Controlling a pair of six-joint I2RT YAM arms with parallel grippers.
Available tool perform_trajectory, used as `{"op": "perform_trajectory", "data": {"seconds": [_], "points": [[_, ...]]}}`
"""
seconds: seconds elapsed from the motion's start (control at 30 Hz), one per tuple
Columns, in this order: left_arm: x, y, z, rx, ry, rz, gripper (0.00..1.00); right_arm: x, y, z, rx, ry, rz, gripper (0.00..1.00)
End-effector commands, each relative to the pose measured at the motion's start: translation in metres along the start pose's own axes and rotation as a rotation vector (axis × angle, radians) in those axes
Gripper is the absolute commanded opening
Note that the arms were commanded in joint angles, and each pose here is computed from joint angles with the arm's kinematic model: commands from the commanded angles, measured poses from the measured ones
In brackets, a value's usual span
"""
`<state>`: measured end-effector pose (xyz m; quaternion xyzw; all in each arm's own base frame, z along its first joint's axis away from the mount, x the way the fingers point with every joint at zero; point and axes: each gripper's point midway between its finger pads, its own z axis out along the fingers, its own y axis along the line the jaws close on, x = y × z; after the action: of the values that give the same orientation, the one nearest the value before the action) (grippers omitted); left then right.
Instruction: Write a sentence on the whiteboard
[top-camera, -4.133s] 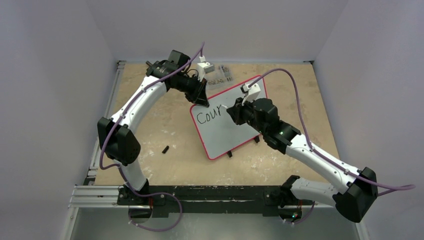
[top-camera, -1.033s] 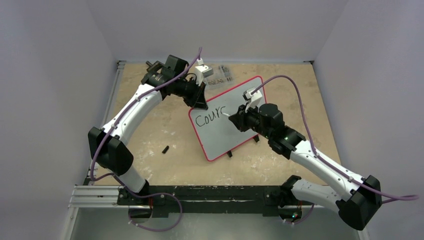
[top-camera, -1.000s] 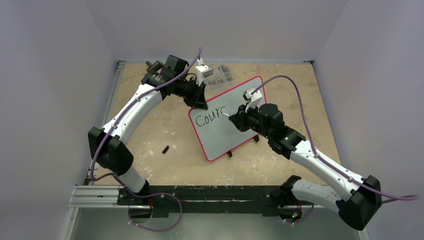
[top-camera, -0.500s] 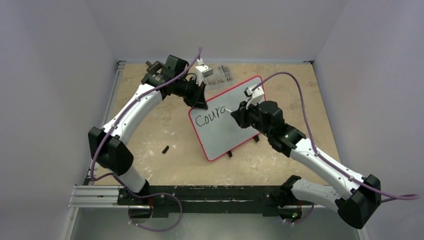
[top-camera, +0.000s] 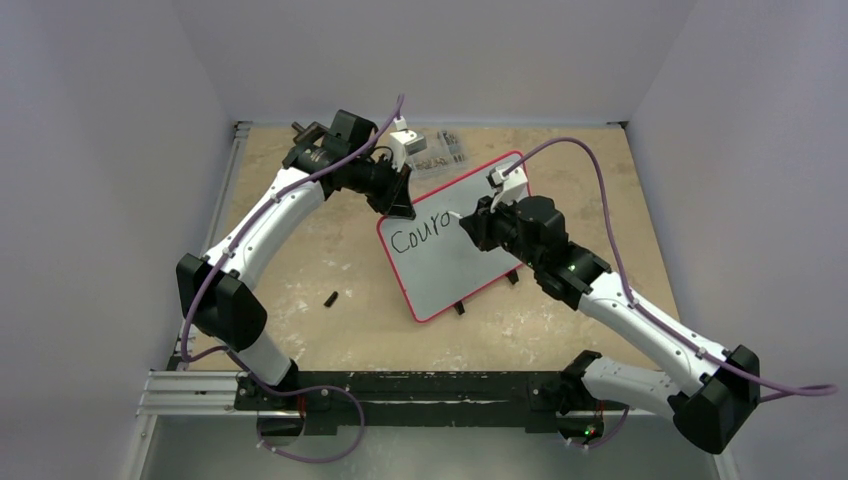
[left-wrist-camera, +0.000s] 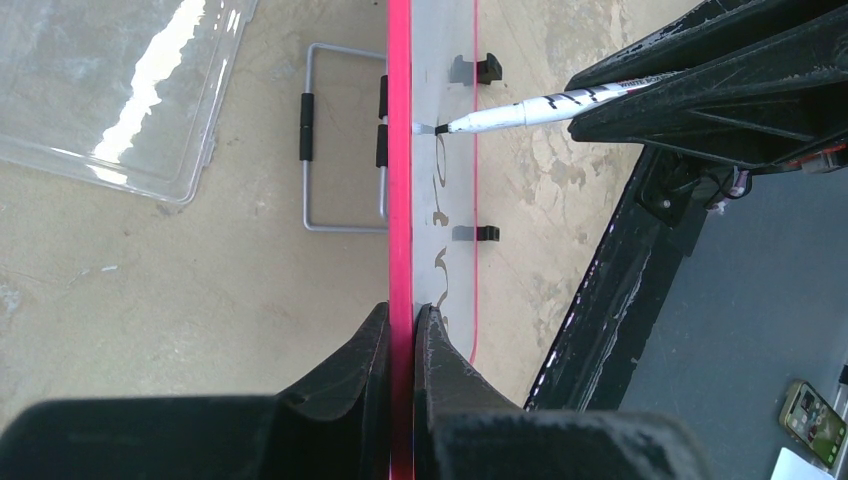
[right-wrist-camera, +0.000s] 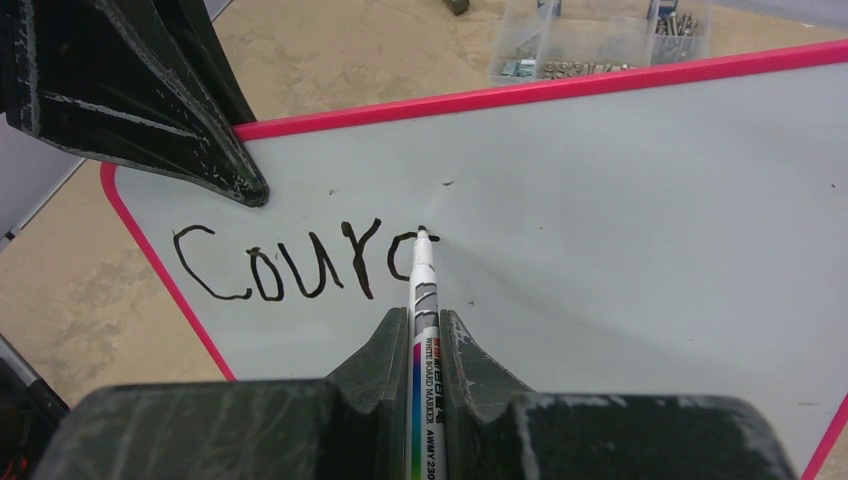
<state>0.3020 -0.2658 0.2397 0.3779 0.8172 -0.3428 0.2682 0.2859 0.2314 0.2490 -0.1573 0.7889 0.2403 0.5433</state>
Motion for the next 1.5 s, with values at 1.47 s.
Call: {"op": "perform_trajectory", "data": {"seconds": [1.47], "points": [[0.002, 0.006, 0.002, -0.039, 0.027, 0.058, 0.0, -0.041, -0.021, -0.01, 0.126, -0.116, 0.009, 0.0]]}}
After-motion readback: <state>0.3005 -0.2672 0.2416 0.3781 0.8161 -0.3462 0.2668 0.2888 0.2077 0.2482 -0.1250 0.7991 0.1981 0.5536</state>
